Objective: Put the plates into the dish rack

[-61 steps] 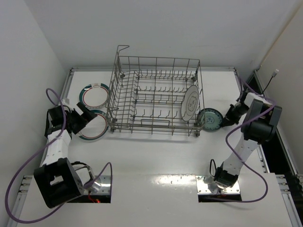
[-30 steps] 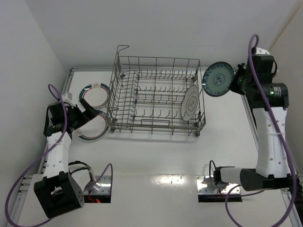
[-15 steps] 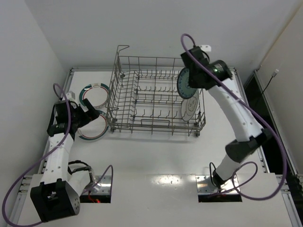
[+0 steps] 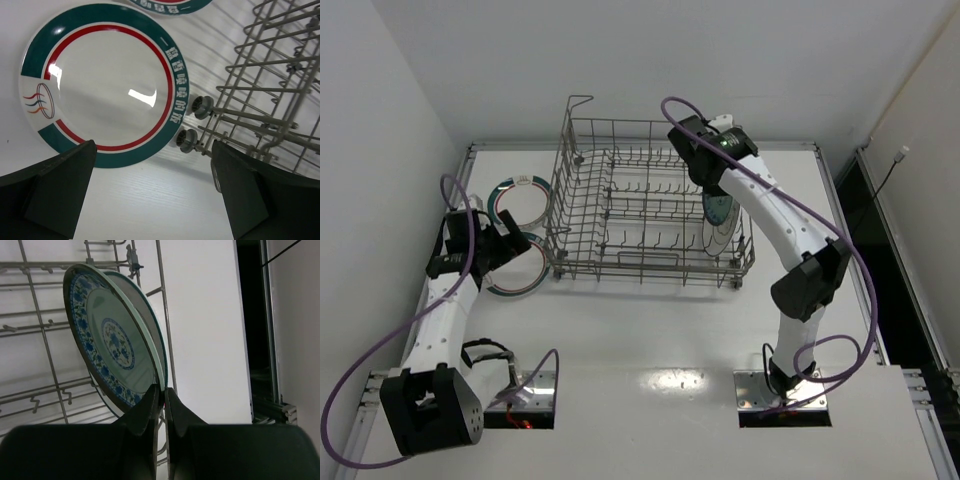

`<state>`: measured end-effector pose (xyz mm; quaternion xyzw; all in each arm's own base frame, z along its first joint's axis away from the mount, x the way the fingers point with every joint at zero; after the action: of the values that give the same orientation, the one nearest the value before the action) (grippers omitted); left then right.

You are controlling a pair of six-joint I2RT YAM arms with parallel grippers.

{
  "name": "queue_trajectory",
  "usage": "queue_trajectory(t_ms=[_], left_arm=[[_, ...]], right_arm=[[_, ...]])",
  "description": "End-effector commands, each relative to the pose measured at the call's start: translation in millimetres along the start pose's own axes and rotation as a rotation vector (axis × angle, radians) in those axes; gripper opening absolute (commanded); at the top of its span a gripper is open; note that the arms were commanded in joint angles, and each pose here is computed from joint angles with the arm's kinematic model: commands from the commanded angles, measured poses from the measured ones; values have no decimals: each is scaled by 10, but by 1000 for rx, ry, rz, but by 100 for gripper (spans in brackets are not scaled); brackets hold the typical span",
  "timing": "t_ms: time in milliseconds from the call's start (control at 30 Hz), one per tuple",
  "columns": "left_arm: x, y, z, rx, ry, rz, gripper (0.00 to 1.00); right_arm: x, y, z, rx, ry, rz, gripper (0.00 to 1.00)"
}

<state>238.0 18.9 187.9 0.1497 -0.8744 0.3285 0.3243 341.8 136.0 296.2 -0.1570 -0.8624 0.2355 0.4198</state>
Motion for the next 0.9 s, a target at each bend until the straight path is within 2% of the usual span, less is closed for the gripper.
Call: queue_trajectory(t_ms=[0, 200, 300, 400, 467, 533, 567, 667, 767, 867], left_arm=[[-45, -66, -87, 22, -6, -22, 100], [-20, -38, -113, 52, -40, -59, 100], [2, -41, -128, 61, -55, -60, 100], [-52, -44, -31, 29, -11, -3, 100], [-38, -12, -36, 62, -41, -32, 100], [-2, 0, -73, 60, -108, -115, 100], [10, 53, -31, 64, -111, -176, 100], [-15, 98, -26, 95, -127, -251, 100], [-32, 101, 35, 96, -105, -226, 100], [-24, 145, -2, 116, -131, -285, 100]], right_arm=[[-49, 169, 39, 29, -13, 32, 0], [-270, 540, 266, 108, 54, 55, 0], [-362, 658, 344, 109, 83, 38, 0], [-360, 744, 355, 104, 86, 11, 0], [-358, 775, 312, 95, 83, -3, 0], [-344, 760, 309, 108, 95, 2, 12], [-328, 744, 301, 109, 96, 2, 22], [-174, 593, 239, 76, 66, -9, 41], [98, 304, 178, 13, 9, -31, 48], [585, 161, 176, -55, -91, -180, 48]])
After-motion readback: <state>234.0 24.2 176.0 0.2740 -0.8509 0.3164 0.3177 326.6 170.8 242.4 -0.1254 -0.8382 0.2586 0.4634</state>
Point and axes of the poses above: each gripper's point midway between its finger pads, its own x axis back along the fingers, its own y axis along the line the jaws close on, z = x × y, the point moved 7 cm from there along x, back along the fingers, and after that the axes turned 12 degrees about x, right-handed, at the moved point
